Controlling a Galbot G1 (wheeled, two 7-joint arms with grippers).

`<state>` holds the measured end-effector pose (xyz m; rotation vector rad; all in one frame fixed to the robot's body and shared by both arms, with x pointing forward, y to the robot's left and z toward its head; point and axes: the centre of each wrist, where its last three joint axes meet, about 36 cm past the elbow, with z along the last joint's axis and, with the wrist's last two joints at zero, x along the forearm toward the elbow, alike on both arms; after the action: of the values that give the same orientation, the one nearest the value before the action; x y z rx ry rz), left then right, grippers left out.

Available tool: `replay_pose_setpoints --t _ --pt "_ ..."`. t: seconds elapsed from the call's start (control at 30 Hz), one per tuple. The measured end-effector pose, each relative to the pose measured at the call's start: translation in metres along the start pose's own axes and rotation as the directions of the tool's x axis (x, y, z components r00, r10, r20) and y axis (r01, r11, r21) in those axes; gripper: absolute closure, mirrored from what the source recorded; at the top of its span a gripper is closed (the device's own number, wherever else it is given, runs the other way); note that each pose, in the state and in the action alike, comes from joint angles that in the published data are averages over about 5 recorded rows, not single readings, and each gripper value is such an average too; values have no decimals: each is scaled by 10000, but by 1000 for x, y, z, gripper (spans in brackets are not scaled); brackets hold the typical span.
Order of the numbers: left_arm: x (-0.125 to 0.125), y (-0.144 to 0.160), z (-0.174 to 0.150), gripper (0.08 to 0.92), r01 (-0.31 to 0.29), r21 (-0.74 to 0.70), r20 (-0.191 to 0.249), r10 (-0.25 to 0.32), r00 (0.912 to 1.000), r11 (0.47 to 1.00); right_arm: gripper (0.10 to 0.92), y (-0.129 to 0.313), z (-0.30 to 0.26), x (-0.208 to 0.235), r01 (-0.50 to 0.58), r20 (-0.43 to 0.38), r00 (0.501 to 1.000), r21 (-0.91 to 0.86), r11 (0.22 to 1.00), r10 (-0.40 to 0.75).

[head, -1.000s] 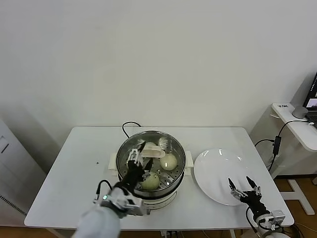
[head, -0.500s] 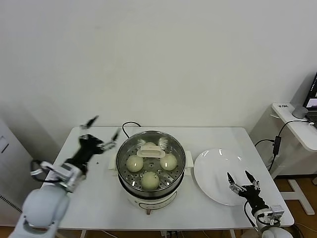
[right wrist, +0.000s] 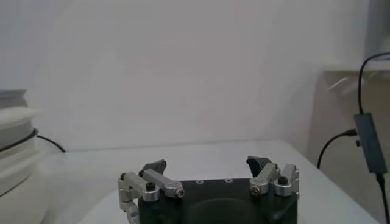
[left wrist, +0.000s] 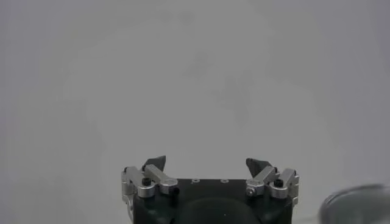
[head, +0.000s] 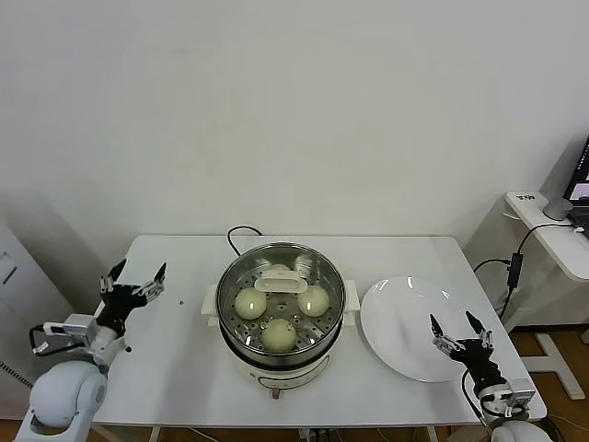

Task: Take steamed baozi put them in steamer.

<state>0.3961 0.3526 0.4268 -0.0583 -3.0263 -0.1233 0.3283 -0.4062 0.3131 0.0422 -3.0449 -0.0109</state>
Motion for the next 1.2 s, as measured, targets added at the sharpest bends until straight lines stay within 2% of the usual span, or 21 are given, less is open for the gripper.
replay_pose_setpoints --t 0.23,0.43,1.2 --pt "-4 1 27 177 332 310 -856 -304 9959 9990 200 4 -3 1 -136 -37 9999 87 9999 136" --pt "-2 3 42 177 579 301 -1317 -535 9898 9979 200 7 -5 0 -234 -117 9997 40 9997 234" --pt "8 1 54 177 904 456 -1734 -813 9815 9949 200 15 -4 5 -338 -542 9980 -10 9994 337"
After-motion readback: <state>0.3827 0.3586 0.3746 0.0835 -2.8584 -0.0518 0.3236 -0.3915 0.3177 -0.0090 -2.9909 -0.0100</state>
